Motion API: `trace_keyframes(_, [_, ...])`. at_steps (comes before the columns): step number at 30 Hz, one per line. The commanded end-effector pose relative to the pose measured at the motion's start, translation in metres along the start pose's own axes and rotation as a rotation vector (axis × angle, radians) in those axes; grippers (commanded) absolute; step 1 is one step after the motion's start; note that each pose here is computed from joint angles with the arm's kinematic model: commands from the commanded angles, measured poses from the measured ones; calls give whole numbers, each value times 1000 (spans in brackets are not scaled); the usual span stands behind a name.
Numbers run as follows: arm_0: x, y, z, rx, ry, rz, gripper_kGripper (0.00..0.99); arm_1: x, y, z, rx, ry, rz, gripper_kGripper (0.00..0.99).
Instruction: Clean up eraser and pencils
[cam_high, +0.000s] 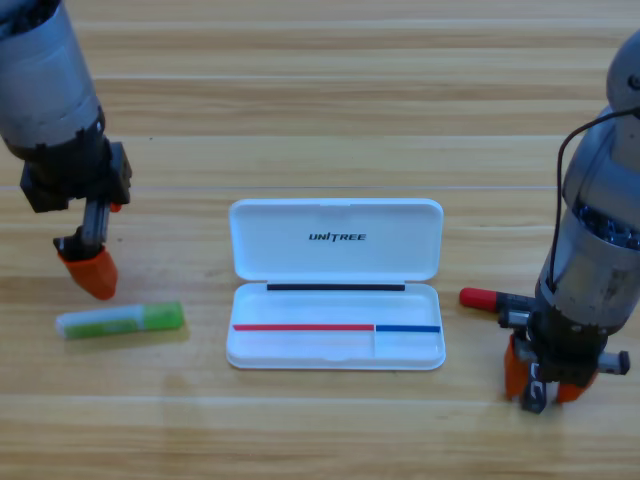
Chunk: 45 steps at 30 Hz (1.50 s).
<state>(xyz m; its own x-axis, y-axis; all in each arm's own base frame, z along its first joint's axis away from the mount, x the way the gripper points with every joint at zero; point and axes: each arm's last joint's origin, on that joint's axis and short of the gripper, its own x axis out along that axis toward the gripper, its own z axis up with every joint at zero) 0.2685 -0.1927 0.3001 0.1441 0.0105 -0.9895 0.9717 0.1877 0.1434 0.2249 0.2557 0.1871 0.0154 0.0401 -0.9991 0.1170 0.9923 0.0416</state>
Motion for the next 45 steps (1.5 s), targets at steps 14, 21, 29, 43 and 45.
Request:
trace_keyframes(14, [66, 18, -13, -41, 41, -41, 971, -98, 18, 2, -670, -74, -59, 0])
trace_keyframes(21, [89, 12, -19, -43, 35, -41, 969, -95, 32, -8, -1333, 156, 125, 0])
trace_keyframes(29, [117, 0, -25, -39, 30, -52, 959, -62, 69, 9, -1616, 167, 59, 0])
trace_keyframes(43, [129, -5, -28, -43, 12, -44, 862, -25, 112, 29, -1753, 144, 10, 0])
trace_keyframes(45, [130, -6, -29, -42, 13, -45, 834, -20, 117, 32, -1754, 141, 3, 0])
